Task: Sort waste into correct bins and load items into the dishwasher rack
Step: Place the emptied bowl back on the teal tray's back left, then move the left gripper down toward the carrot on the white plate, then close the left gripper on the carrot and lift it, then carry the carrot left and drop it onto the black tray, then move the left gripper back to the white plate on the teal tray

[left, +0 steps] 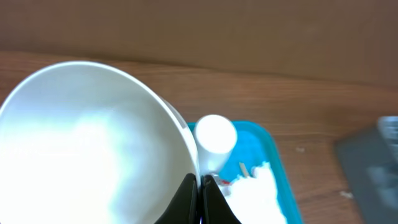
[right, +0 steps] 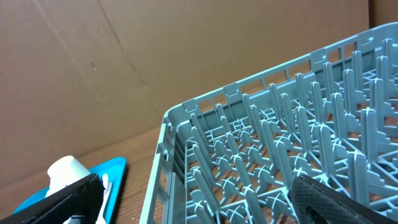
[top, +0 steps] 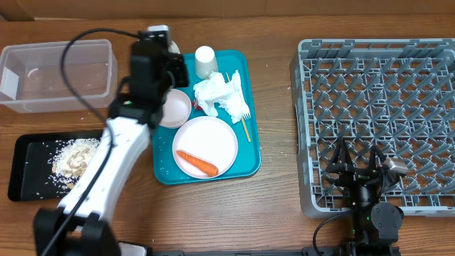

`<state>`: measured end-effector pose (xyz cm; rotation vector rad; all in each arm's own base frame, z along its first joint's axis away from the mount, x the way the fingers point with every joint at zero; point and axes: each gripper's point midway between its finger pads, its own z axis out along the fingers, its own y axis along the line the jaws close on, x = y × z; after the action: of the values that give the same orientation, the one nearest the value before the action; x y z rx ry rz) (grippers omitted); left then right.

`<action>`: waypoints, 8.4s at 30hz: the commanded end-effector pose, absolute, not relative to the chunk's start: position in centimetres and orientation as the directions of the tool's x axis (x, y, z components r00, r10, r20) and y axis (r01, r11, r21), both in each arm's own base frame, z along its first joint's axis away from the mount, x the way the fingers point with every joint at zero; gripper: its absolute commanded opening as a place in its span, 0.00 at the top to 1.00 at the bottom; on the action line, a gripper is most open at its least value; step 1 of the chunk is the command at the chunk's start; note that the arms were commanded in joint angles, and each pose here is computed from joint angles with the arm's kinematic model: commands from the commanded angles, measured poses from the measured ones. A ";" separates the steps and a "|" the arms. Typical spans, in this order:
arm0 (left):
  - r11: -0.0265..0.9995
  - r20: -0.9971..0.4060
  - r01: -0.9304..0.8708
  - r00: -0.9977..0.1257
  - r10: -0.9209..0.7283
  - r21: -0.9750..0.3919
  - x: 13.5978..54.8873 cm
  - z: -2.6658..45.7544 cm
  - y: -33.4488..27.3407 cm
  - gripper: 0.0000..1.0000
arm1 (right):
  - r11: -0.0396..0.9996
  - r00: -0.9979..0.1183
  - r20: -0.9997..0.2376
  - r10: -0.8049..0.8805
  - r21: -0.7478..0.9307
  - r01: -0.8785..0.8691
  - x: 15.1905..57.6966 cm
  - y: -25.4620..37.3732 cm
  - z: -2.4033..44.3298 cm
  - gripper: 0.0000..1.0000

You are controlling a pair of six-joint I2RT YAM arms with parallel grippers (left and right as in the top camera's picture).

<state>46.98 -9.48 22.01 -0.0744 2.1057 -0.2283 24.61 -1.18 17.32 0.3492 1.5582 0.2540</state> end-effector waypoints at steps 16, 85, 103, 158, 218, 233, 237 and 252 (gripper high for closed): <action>0.994 -0.802 -0.104 -0.595 -0.048 0.017 51.1 11.1 -8.0 0.96 | 0.928 0.005 -0.930 0.368 0.367 0.061 24.6 -1.2 17.1 0.00; 0.609 0.215 -0.781 -0.625 -0.751 -0.142 24.6 11.3 -14.3 0.01 | 0.928 0.005 -0.930 0.368 0.367 0.061 24.6 -1.2 17.1 0.00; 0.587 0.045 -0.809 -0.586 -0.809 0.012 27.1 4.4 -14.5 0.00 | 0.928 0.005 -0.930 0.368 0.367 0.061 24.6 -1.2 17.1 0.00; 0.621 -0.013 -0.784 -0.621 -0.784 -0.007 28.8 0.3 -14.2 0.47 | 0.928 0.005 -0.930 0.368 0.367 0.061 24.6 -1.2 17.1 0.00; 0.031 -0.114 -1.000 -0.031 -0.993 0.007 26.2 14.0 17.6 0.96 | 0.928 0.005 -0.930 0.368 0.367 0.061 24.6 -1.2 17.1 0.00; 0.002 -0.256 -0.997 0.017 -0.967 -0.074 27.2 13.6 23.7 0.90 | 0.928 0.005 -0.930 0.368 0.367 0.061 24.6 -1.2 17.1 0.00; 0.001 -0.218 -0.999 0.006 -0.976 -0.034 27.2 11.7 23.5 0.90 | 0.928 0.005 -0.930 0.368 0.367 0.061 24.6 -1.2 17.1 0.00; 0.046 -0.073 -0.998 -0.048 -0.996 0.036 27.4 7.2 22.0 0.63 | 0.928 0.005 -0.930 0.368 0.367 0.061 24.6 -1.2 17.1 0.00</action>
<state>27.35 22.32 7.34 -2.1752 2.2109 0.1304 24.61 -1.17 17.33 0.3486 1.5580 0.2540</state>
